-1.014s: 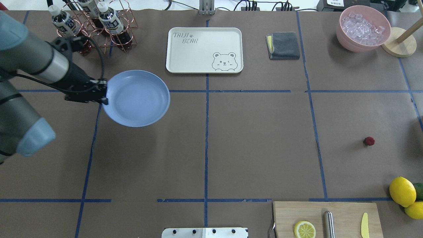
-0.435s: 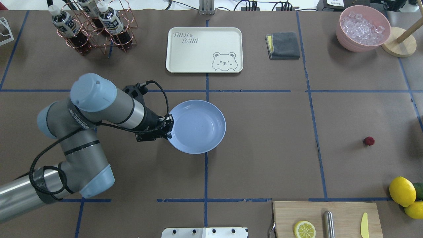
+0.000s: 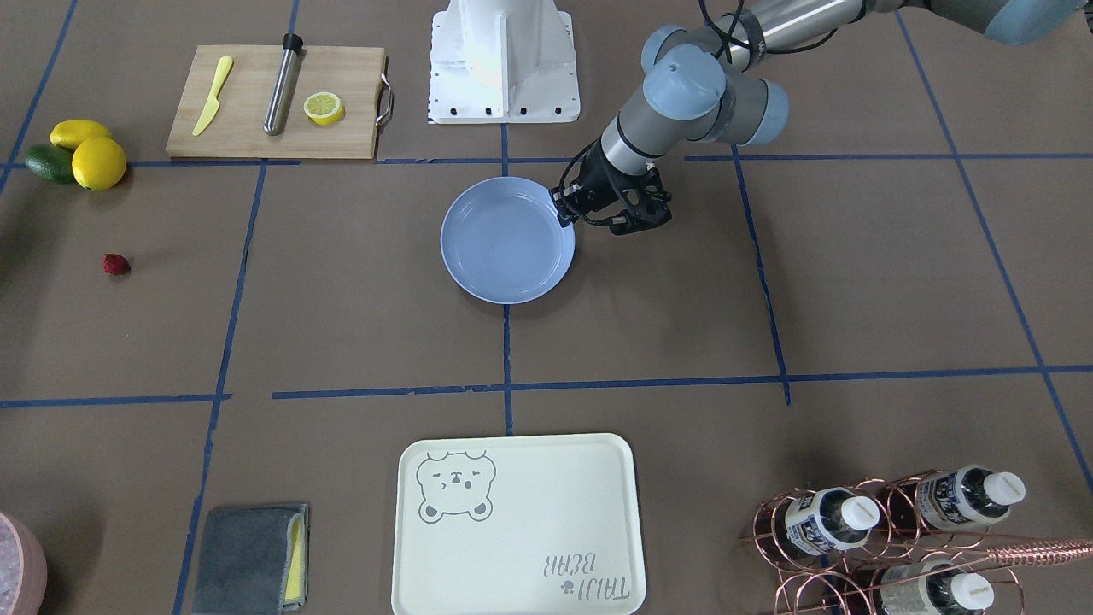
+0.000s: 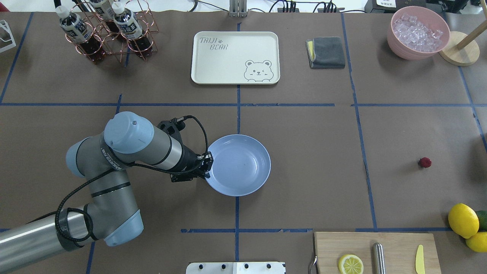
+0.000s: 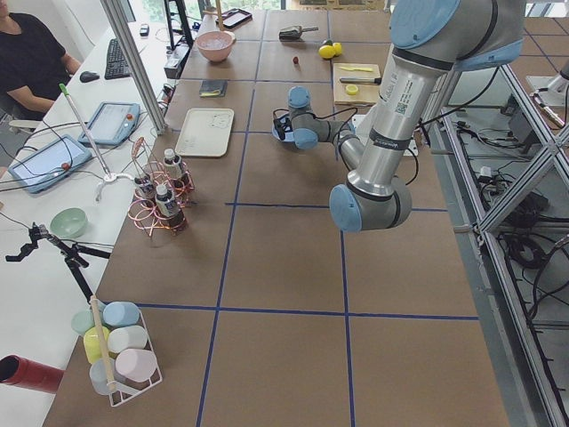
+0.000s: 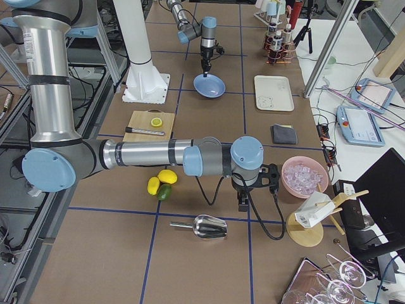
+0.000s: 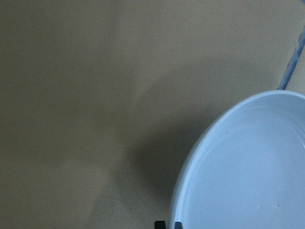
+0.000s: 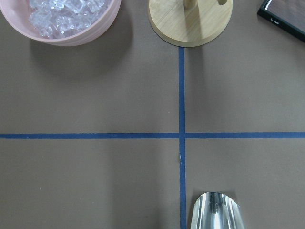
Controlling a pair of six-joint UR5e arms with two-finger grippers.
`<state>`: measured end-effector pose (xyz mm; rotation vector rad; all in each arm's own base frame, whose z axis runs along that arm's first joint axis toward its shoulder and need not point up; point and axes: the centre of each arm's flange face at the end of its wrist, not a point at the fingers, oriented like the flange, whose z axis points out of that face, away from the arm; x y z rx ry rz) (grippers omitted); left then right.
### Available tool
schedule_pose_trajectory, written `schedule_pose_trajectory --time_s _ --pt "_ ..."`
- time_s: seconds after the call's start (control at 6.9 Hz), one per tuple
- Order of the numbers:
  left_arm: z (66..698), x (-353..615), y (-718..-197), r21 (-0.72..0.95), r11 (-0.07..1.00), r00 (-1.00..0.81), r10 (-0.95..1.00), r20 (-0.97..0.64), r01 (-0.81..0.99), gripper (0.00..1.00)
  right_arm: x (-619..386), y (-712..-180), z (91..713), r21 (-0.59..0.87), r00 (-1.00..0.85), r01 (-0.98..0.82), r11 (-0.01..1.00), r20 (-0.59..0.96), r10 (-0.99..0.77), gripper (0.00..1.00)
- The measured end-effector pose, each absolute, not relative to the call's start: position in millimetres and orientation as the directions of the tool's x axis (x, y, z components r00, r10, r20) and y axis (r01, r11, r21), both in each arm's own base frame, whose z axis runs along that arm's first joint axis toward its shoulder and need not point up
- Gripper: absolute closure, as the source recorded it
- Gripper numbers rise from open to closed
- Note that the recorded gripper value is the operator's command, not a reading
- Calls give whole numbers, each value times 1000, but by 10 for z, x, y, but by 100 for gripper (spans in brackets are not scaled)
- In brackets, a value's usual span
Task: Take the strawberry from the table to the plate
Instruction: 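Slide the blue plate with the left gripper toward the table center and release, then withdraw the left gripper toward the bottle rack while the right gripper reaches the strawberry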
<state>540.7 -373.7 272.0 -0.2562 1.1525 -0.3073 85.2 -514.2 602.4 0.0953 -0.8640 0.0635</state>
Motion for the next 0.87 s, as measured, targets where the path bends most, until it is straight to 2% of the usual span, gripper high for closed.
schedule_pose_trajectory --time_s 0.29,0.58,0.87 --pt "2687 5365 -3753 -344 933 365 -359 -859 106 0 782 -5157 5961 61 647 -89 994 762 11 0" --pt "2506 4969 -4038 -332 932 345 -362 -866 145 0 401 -5192 5678 47 644 -78 996 765 15 0" --pt "2455 4518 -4380 -255 950 409 -307 -859 178 0 -156 -5151 5346 36 652 -81 996 758 26 0"
